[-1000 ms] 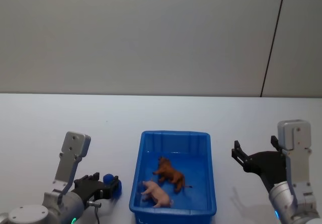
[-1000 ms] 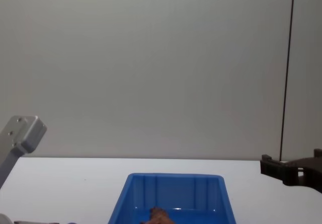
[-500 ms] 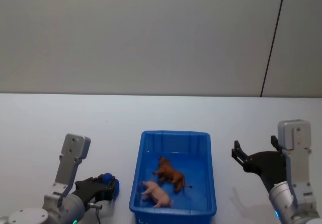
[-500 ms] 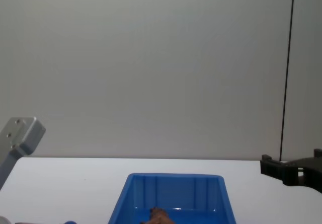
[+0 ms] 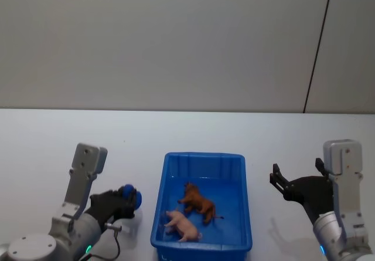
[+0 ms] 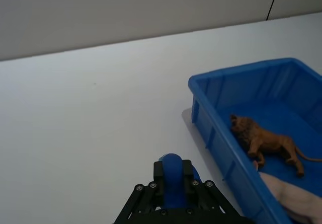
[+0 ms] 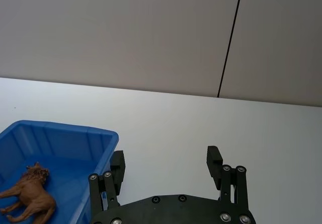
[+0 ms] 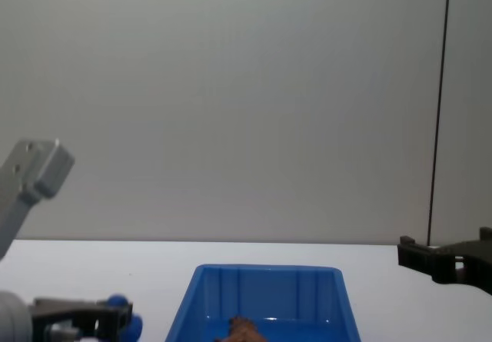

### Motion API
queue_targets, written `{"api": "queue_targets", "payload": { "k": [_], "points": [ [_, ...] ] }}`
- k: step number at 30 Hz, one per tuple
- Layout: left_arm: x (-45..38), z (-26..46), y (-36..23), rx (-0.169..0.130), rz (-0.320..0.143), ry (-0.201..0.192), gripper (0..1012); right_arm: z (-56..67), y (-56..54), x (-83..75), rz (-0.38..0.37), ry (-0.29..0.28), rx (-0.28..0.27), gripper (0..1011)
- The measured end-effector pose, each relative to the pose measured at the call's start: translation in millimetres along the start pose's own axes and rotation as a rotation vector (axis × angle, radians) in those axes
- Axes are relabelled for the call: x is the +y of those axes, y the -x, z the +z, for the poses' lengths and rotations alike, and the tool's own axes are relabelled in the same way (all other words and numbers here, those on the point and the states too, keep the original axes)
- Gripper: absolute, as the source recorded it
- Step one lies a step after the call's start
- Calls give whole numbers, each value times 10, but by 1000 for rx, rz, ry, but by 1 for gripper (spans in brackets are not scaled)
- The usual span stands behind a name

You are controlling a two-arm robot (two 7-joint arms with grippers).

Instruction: Pick up the two dolls from the table and place them into the box.

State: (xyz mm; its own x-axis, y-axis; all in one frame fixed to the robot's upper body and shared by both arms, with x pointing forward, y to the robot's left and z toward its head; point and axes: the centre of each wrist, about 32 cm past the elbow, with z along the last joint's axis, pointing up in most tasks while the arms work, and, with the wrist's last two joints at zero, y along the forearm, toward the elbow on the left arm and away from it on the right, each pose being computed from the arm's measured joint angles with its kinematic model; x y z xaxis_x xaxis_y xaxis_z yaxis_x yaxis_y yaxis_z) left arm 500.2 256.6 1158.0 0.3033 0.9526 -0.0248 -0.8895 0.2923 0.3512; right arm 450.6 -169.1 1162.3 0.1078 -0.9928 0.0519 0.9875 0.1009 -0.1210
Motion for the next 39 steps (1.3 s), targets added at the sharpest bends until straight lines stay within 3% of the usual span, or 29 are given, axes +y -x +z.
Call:
{"api": "queue_targets", "payload": {
  "k": [3, 12, 21, 29, 38, 39],
  "points": [
    [14, 58, 11, -17, -5, 22, 189, 0, 0, 0, 0, 0, 0, 1001],
    [70, 349, 60, -99, -69, 124, 133, 0, 0, 0, 0, 0, 0, 1001],
    [67, 506, 83, -140, -164, 191, 95, 0, 0, 0, 0, 0, 0, 1001],
    [9, 583, 111, -159, -289, 241, 334, 0, 0, 0, 0, 0, 0, 1000],
    [-95, 603, 143, -161, -415, 275, 661, 0, 0, 0, 0, 0, 0, 1001],
    [-113, 605, 150, -161, -432, 280, 661, 0, 0, 0, 0, 0, 0, 1001]
  ]
}}
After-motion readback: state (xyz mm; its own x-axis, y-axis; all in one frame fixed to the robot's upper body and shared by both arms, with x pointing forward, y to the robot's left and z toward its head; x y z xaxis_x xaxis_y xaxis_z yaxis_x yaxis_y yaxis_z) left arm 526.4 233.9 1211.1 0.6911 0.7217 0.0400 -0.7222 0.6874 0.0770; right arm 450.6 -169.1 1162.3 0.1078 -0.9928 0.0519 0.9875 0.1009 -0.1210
